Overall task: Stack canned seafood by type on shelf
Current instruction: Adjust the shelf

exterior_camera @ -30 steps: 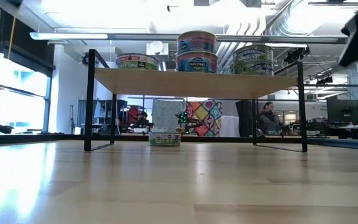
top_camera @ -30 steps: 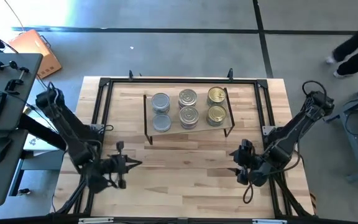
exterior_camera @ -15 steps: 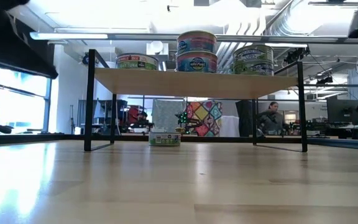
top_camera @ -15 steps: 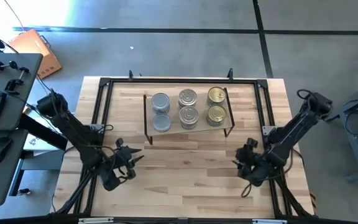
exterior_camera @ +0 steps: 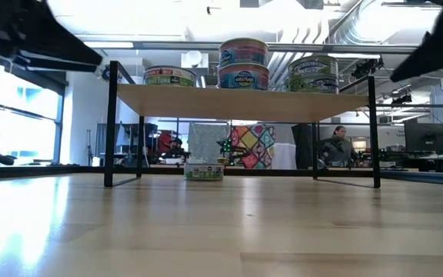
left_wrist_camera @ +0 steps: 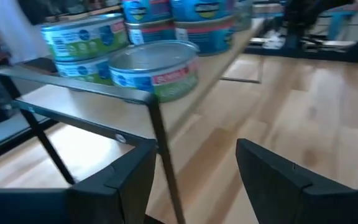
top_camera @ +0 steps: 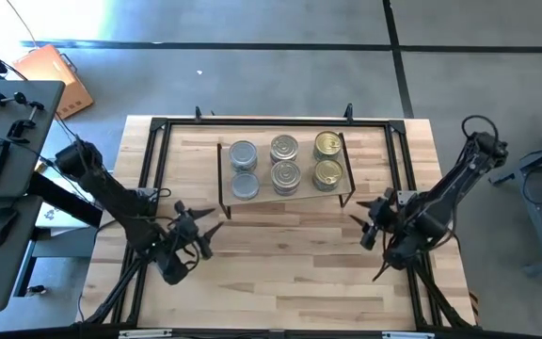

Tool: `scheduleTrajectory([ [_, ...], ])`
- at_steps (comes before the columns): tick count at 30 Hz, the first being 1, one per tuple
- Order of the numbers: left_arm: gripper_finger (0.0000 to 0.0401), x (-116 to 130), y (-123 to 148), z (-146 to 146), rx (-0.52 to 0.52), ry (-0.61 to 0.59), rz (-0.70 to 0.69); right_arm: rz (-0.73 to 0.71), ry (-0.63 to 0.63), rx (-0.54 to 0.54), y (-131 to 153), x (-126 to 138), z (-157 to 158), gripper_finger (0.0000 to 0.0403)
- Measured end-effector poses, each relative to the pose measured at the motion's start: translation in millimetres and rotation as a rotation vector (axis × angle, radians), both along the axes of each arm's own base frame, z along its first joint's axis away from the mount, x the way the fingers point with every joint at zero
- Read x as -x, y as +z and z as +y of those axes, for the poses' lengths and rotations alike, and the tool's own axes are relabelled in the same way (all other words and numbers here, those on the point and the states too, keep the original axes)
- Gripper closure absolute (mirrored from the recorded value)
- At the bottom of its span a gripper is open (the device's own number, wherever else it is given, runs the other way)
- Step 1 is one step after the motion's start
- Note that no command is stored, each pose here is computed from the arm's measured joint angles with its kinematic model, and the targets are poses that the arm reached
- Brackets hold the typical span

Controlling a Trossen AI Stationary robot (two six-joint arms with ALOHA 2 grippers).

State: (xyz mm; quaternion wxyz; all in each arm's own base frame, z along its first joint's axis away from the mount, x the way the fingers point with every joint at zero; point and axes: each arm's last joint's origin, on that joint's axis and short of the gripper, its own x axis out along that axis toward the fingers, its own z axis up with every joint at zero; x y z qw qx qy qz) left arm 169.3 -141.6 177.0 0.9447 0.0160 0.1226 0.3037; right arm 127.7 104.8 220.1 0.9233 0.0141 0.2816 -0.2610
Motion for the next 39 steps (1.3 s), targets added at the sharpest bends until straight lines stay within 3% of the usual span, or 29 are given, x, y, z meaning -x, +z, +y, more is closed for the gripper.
scheduleTrajectory([
  [10,0.0208,-16,0,21,-0.019,0.118,0.009,0.200,-0.199,-0.112,35,16,-30,0.0203],
  [14,0.0217,-18,0,25,-0.032,0.134,0.021,0.206,-0.244,-0.130,36,22,-39,0.0203],
  [23,0.0238,-24,-1,34,-0.027,0.160,0.062,0.152,-0.156,-0.129,16,5,-47,0.0203],
  [29,0.0259,-27,-1,40,-0.071,0.177,0.105,0.130,-0.192,-0.095,16,-6,-57,0.0205],
  [34,0.0281,-29,-1,44,-0.080,0.173,0.142,0.142,-0.189,-0.094,17,-11,-62,0.0226],
  [39,0.0298,-30,-2,46,-0.075,0.182,0.152,0.142,-0.100,-0.083,19,-20,-61,0.0248],
])
